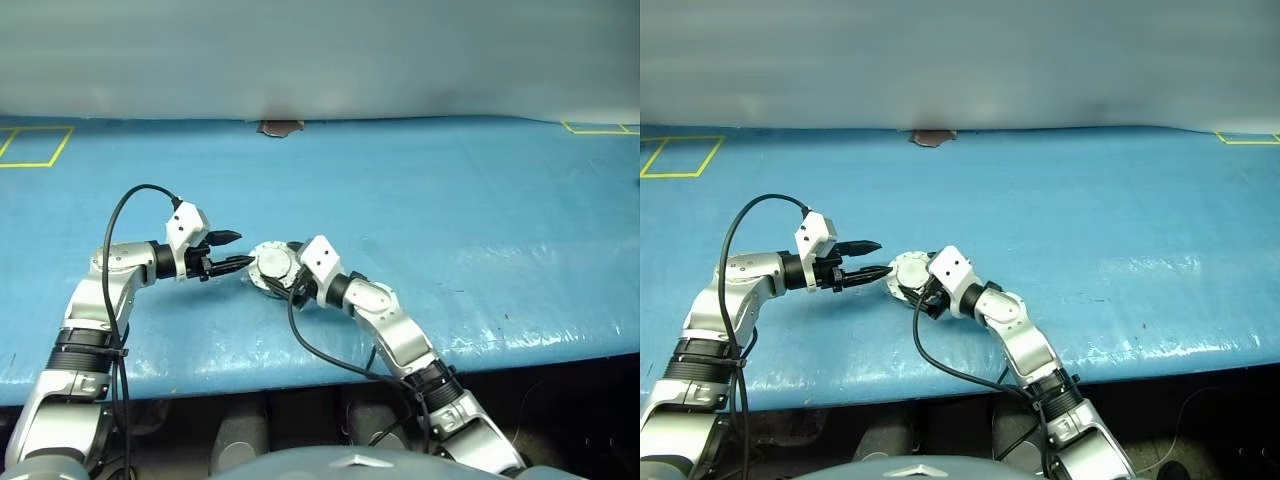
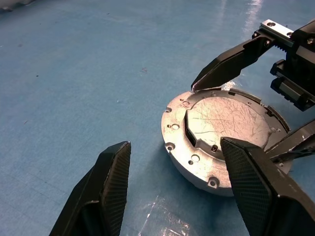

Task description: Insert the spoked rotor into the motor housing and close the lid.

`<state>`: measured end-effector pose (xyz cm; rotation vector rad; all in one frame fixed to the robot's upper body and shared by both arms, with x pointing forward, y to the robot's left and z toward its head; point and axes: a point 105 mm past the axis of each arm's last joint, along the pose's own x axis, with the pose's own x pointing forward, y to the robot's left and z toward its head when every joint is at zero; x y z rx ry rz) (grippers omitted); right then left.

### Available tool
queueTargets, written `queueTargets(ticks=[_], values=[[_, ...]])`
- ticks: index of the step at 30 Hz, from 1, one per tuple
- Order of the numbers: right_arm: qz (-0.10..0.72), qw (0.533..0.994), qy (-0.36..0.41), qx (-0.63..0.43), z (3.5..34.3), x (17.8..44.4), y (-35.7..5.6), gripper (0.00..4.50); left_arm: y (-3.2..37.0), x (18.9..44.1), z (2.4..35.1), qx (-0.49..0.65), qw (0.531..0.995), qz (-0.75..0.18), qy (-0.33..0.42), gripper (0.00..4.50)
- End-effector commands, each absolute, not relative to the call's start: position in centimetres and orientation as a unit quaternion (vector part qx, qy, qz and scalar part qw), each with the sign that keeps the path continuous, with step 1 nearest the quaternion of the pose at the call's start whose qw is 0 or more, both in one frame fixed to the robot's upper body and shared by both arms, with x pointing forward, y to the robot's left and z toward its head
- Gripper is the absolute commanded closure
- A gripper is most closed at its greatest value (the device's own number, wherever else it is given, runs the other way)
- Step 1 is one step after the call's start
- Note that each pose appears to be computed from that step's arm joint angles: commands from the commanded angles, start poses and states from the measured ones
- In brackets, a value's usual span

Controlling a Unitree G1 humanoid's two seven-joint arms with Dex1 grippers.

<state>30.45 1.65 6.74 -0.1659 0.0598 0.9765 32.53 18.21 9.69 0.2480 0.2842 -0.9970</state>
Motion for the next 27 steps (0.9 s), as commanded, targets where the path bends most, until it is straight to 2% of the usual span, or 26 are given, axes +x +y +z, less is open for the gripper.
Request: queueTargets(ticks=[1, 6, 9, 11, 12, 17, 27], values=[[0.477, 0.875, 0.028, -0.079, 7.0, 30.2, 2.2, 0.03, 18.2, 33.0, 10.7, 0.130, 0.864, -0.473, 0.113, 1.32], [0.463, 0.882, 0.064, -0.063, 5.5, 30.7, 1.8, 0.03, 18.1, 33.0, 10.8, 0.132, 0.863, -0.475, 0.112, 1.32], [0.459, 0.884, 0.058, -0.063, 6.0, 30.8, 1.4, 0.66, 18.1, 33.0, 10.7, 0.132, 0.864, -0.474, 0.111, 1.32], [0.461, 0.883, 0.049, -0.069, 6.7, 30.8, 1.1, 1.30, 18.2, 33.0, 10.7, 0.131, 0.864, -0.472, 0.112, 1.32], [0.463, 0.882, 0.044, -0.072, 7.2, 30.9, 0.9, 1.49, 18.3, 32.9, 10.7, 0.131, 0.865, -0.472, 0.112, 1.32], [0.488, 0.868, 0.026, -0.093, 9.5, 30.6, 0.7, 1.49, 18.4, 33.1, 10.7, 0.131, 0.866, -0.470, 0.111, 1.32], [0.518, 0.848, 0.033, -0.107, 10.7, 30.4, 1.1, 1.49, 18.0, 33.2, 10.5, 0.132, 0.863, -0.475, 0.109, 1.32]])
